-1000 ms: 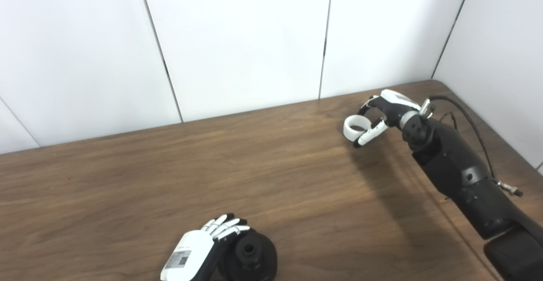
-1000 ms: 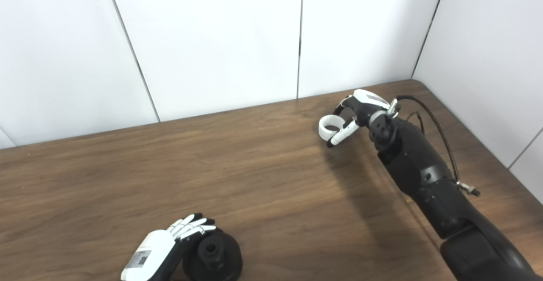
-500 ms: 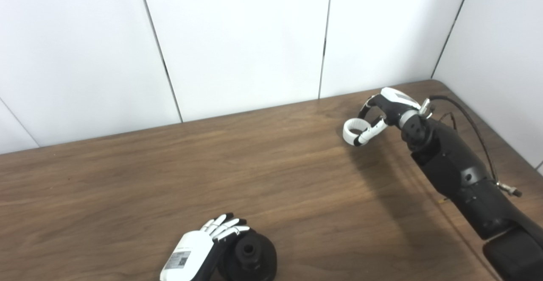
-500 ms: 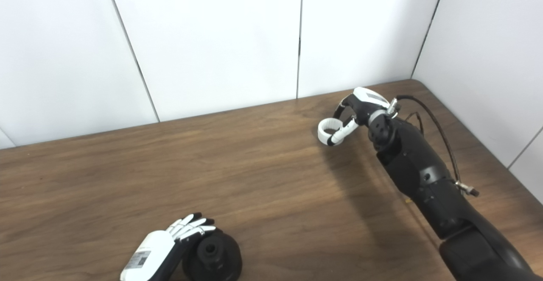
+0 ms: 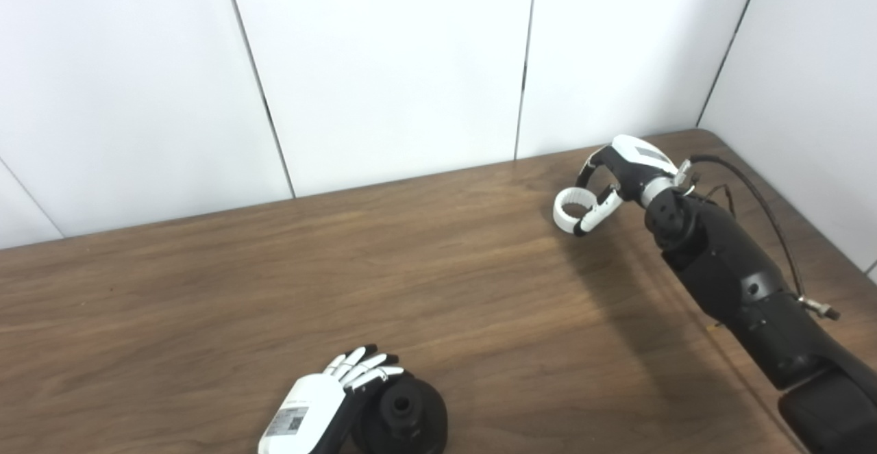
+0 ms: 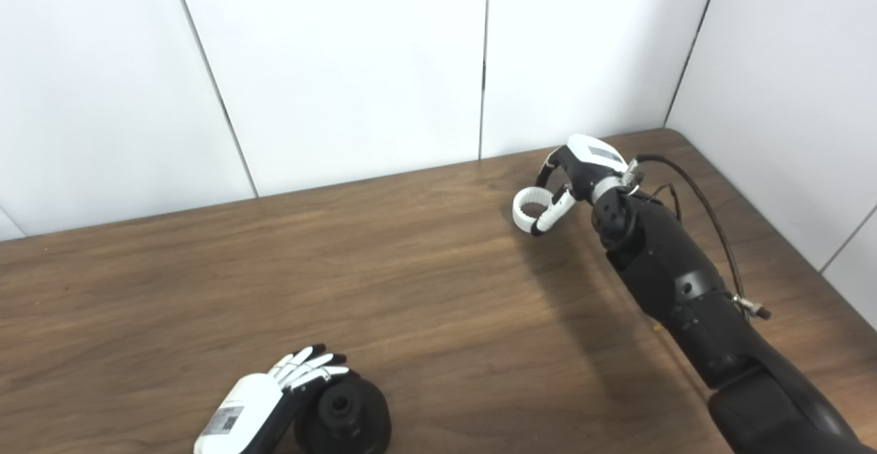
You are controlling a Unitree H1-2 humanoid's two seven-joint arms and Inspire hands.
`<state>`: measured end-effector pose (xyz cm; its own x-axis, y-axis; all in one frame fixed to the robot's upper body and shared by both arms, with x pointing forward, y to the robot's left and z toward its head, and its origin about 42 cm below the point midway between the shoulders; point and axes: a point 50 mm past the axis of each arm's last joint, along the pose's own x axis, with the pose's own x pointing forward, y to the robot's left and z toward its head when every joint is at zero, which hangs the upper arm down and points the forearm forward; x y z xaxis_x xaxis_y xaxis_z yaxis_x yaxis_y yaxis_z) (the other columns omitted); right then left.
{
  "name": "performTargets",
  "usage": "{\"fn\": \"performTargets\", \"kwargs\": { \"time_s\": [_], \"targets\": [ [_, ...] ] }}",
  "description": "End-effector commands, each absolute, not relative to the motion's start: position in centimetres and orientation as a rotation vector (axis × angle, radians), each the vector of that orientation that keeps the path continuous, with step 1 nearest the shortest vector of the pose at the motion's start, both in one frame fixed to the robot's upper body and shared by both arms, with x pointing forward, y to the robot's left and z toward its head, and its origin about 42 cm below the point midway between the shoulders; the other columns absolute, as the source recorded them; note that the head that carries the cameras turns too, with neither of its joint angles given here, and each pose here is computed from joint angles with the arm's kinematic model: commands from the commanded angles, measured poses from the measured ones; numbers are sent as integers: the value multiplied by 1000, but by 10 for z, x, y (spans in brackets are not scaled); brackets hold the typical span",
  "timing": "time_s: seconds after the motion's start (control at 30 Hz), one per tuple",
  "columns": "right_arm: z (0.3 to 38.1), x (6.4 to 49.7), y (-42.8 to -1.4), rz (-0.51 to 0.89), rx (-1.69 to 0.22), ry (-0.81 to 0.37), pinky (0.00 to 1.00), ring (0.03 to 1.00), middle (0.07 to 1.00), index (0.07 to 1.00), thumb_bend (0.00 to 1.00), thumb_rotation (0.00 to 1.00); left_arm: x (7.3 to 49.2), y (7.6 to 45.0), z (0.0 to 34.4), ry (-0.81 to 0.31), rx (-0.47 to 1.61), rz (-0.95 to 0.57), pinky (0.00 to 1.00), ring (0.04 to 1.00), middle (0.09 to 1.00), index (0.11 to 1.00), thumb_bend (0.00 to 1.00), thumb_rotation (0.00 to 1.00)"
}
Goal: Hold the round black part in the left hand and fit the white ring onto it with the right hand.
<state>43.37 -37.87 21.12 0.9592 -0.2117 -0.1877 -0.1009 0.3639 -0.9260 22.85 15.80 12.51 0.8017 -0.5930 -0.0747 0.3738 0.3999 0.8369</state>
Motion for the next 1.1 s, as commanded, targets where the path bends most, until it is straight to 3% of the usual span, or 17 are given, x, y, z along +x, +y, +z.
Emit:
{"fn": "performTargets", "kwargs": {
  "time_s": [0.0,0.4,0.7,1.07],
  "targets": [
    [238,441,-382,-110,-1233,210,949,949,833,485,525,138,213,172,97,-113,1056,-724,974,967,893,490,523,73],
    [267,419,-364,15,-1259,189,960,942,829,484,525,140,209,163,105,-114,1051,-726,988,978,901,491,523,75],
    [305,381,-321,201,-1242,64,902,930,819,482,526,137,207,154,106,-116,1047,-727,991,976,894,490,523,75],
    [325,345,-262,417,-1239,-69,911,934,819,481,525,134,209,142,112,-123,1053,-724,972,968,885,490,524,72]
  ]
}}
